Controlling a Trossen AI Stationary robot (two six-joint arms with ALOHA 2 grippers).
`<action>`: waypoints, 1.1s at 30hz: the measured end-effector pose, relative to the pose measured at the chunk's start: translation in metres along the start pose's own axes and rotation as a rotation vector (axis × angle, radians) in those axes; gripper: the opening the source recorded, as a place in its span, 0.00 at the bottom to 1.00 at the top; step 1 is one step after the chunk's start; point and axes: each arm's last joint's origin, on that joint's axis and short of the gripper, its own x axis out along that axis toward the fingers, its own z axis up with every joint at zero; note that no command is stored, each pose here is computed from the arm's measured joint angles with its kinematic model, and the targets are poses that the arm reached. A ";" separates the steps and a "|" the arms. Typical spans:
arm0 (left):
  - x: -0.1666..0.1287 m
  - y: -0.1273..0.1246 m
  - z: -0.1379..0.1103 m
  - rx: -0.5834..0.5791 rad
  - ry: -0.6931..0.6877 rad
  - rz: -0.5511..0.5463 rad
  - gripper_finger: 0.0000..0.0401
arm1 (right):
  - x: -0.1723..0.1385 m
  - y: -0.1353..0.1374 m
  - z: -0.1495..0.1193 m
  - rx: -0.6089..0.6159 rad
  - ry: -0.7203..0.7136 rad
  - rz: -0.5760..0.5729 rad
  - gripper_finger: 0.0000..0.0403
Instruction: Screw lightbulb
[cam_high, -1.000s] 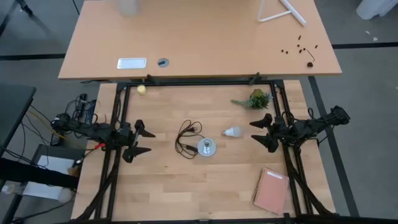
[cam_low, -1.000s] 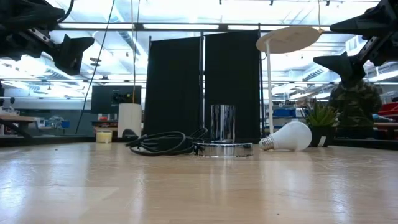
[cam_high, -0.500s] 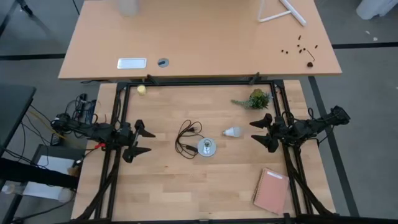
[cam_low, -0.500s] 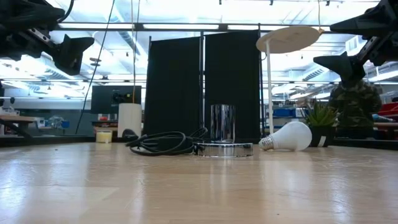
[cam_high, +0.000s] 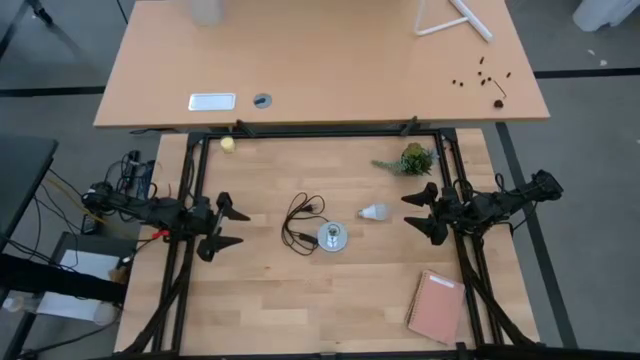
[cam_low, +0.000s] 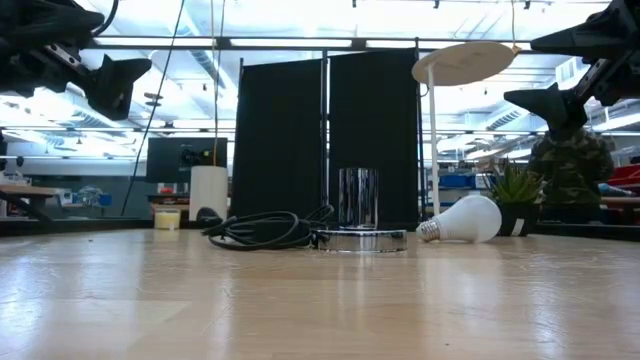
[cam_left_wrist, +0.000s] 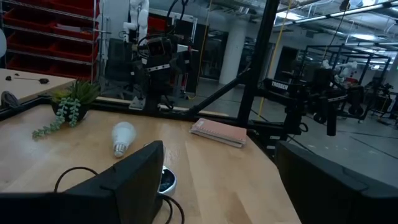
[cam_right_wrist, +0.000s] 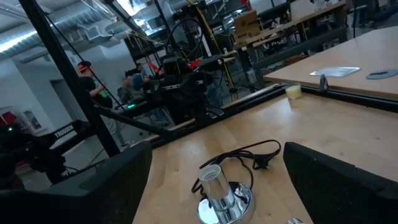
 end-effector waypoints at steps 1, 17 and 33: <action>0.000 0.000 0.001 -0.002 -0.011 -0.002 0.78 | 0.000 0.000 0.000 0.000 0.000 0.000 0.93; -0.002 0.000 0.018 -0.117 -0.206 0.066 0.78 | 0.000 0.000 0.000 0.000 0.000 0.000 0.93; 0.000 0.004 0.020 -0.080 -0.204 0.255 0.78 | -0.001 0.004 0.014 0.186 -0.130 0.051 0.93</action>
